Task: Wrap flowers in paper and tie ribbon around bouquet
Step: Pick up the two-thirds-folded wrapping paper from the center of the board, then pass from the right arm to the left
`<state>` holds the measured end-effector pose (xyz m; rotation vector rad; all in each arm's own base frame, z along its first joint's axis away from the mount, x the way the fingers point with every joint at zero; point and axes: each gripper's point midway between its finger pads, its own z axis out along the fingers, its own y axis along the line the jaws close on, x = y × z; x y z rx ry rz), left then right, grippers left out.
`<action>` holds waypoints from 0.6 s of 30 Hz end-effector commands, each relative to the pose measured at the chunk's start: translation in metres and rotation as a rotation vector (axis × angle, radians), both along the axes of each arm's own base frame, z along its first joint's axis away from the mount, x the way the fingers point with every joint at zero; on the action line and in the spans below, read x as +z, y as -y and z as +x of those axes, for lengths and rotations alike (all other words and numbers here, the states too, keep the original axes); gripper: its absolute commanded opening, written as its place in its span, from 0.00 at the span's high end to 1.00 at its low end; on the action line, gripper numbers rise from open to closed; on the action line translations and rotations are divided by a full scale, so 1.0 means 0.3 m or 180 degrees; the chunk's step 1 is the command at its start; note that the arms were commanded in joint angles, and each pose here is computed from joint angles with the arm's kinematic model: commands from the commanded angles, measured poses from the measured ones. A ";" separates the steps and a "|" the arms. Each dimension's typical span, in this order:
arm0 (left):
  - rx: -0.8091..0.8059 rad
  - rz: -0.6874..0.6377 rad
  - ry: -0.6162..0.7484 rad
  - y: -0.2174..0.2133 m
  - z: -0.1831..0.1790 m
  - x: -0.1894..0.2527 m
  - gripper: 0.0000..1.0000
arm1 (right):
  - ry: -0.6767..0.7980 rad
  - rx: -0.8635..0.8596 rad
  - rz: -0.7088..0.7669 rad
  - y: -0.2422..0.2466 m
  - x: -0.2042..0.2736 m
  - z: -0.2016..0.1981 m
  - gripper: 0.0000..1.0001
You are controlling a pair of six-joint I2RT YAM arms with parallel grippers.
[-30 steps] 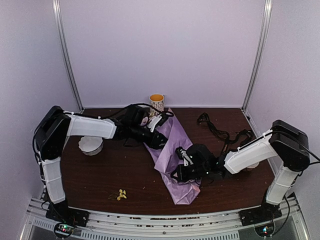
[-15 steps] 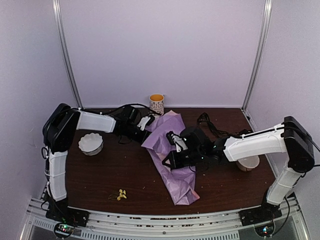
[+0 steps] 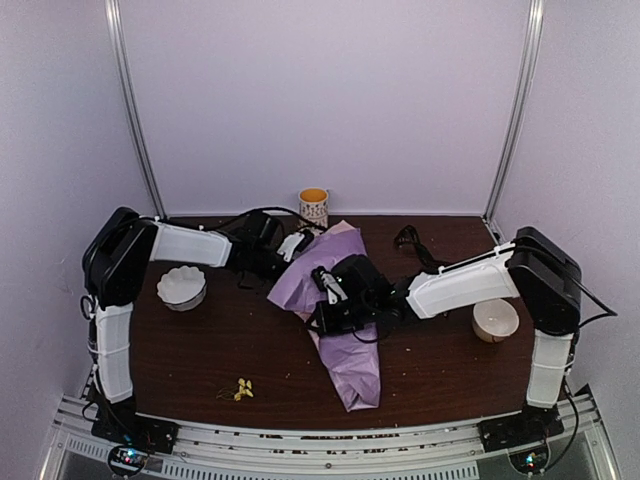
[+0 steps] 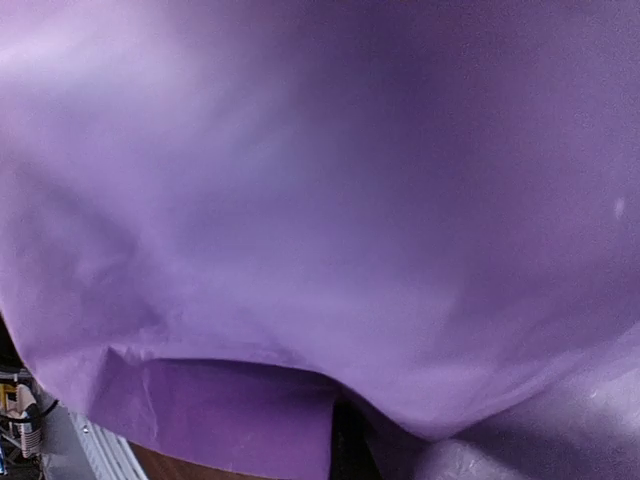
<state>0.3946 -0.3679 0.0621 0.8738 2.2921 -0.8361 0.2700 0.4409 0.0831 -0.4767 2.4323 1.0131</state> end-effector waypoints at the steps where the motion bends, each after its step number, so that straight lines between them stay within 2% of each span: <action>1: -0.0001 -0.0383 0.0264 -0.028 0.032 0.207 0.44 | 0.0067 -0.0178 -0.0061 0.012 -0.040 0.047 1.00; 6: 0.0135 -0.0388 0.0278 -0.106 0.024 0.318 0.42 | 0.0029 -0.0191 -0.0107 0.008 -0.082 0.059 1.00; 12: 0.0478 -0.0441 0.0124 -0.254 -0.054 0.343 0.35 | 0.0010 -0.0212 -0.0098 0.013 -0.093 0.056 1.00; 18: 0.0556 -0.0962 -0.0333 -0.258 -0.187 0.279 0.33 | 0.0005 -0.0223 -0.0080 0.012 -0.094 0.058 1.00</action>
